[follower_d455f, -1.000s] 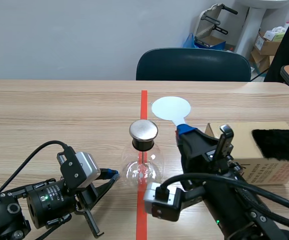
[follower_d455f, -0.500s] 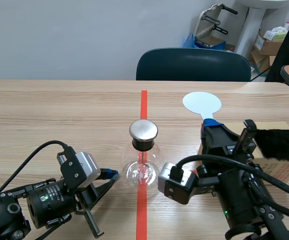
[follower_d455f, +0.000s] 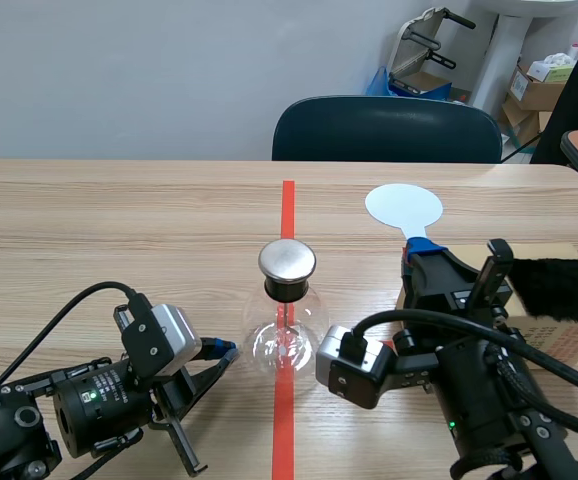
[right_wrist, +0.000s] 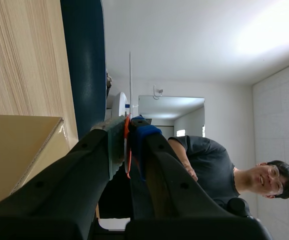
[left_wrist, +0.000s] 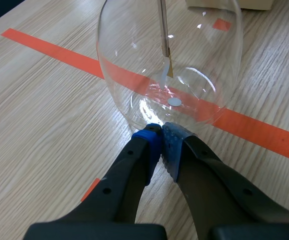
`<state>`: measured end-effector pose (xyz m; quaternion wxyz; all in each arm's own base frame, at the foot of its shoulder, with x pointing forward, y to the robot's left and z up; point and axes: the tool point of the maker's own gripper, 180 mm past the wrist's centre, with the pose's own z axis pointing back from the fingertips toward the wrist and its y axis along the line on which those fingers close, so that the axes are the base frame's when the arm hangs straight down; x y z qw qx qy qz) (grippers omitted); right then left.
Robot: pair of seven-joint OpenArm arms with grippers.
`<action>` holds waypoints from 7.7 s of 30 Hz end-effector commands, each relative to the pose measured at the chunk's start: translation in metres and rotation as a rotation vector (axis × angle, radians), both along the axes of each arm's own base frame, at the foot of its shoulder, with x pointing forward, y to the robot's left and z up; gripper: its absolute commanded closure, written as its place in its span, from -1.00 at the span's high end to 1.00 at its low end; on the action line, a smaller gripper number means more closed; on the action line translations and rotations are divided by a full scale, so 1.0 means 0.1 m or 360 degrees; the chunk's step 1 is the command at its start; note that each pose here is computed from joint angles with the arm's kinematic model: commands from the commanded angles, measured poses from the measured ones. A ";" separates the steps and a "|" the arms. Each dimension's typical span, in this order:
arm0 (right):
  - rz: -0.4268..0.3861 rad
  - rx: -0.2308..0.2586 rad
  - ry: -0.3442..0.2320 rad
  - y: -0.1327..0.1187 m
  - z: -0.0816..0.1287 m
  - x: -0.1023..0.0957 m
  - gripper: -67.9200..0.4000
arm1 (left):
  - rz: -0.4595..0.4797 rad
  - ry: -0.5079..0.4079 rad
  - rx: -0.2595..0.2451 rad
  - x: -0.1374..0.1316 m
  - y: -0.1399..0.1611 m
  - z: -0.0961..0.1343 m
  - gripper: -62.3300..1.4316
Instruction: Do the electroscope experiment
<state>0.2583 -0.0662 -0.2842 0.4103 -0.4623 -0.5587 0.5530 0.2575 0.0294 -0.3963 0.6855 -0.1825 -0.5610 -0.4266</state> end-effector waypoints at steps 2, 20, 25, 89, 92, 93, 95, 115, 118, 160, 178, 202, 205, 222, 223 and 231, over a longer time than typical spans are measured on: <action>-0.0016 0.0011 -0.0054 -0.04 0.10 0.03 -0.94 | -0.0002 -0.0030 -0.0048 0.03 -0.05 0.09 -0.85; -0.0016 0.0011 -0.0054 -0.04 0.10 0.03 -0.94 | 0.0004 -0.0014 -0.0026 0.03 -0.04 0.06 -0.85; -0.0016 0.0010 -0.0054 -0.04 0.10 0.03 -0.94 | 0.0004 -0.0014 -0.0026 0.03 -0.04 0.06 -0.85; 0.0013 0.0038 -0.0194 -0.15 0.22 -0.26 -0.94 | -0.0368 -0.0020 -0.0434 -0.88 0.29 0.86 0.23; 0.0005 -0.0020 -0.0116 -0.27 0.10 -0.39 -0.94 | -0.0383 0.0021 -0.0502 -1.02 0.30 0.98 0.23; -0.0005 -0.0034 -0.0090 -0.32 0.06 -0.43 -0.94 | -0.0395 0.0033 -0.0518 -1.07 0.30 1.02 0.23; -0.0021 -0.0046 -0.0052 -0.41 0.02 -0.49 -0.93 | -0.0421 0.0053 -0.0545 -1.16 0.30 1.10 0.23; -0.0086 -0.0057 0.0020 -0.78 -0.21 -0.41 -0.93 | -0.0502 0.0117 -0.0790 -1.50 0.36 1.50 0.23; -0.0072 -0.0060 0.0043 -0.78 -0.27 -0.42 -0.93 | -0.0486 0.0109 -0.0824 -1.48 0.36 1.54 0.23; -0.0061 -0.0059 0.0185 -0.78 -0.50 -0.49 1.00 | -0.0468 0.0115 -0.0782 -1.46 0.32 1.51 0.22; -0.0063 -0.0057 0.0205 -0.78 -0.53 -0.49 1.00 | -0.0428 0.0089 -0.0781 -1.42 0.34 1.52 0.22; -0.0063 -0.0057 0.0204 -0.78 -0.52 -0.49 1.00 | -0.0428 0.0089 -0.0779 -1.42 0.34 1.51 0.22; -0.0062 -0.0057 0.0204 -0.78 -0.52 -0.49 1.00 | -0.0426 0.0085 -0.0776 -1.41 0.34 1.51 0.22; -0.0062 -0.0057 0.0204 -0.78 -0.52 -0.49 1.00 | -0.0421 0.0076 -0.0771 -1.41 0.34 1.51 0.22; -0.0062 -0.0057 0.0204 -0.78 -0.52 -0.49 1.00 | -0.0421 0.0076 -0.0771 -1.41 0.34 1.51 0.22; -0.0062 -0.0057 0.0204 -0.78 -0.52 -0.49 1.00 | -0.0421 0.0076 -0.0771 -1.41 0.34 1.51 0.22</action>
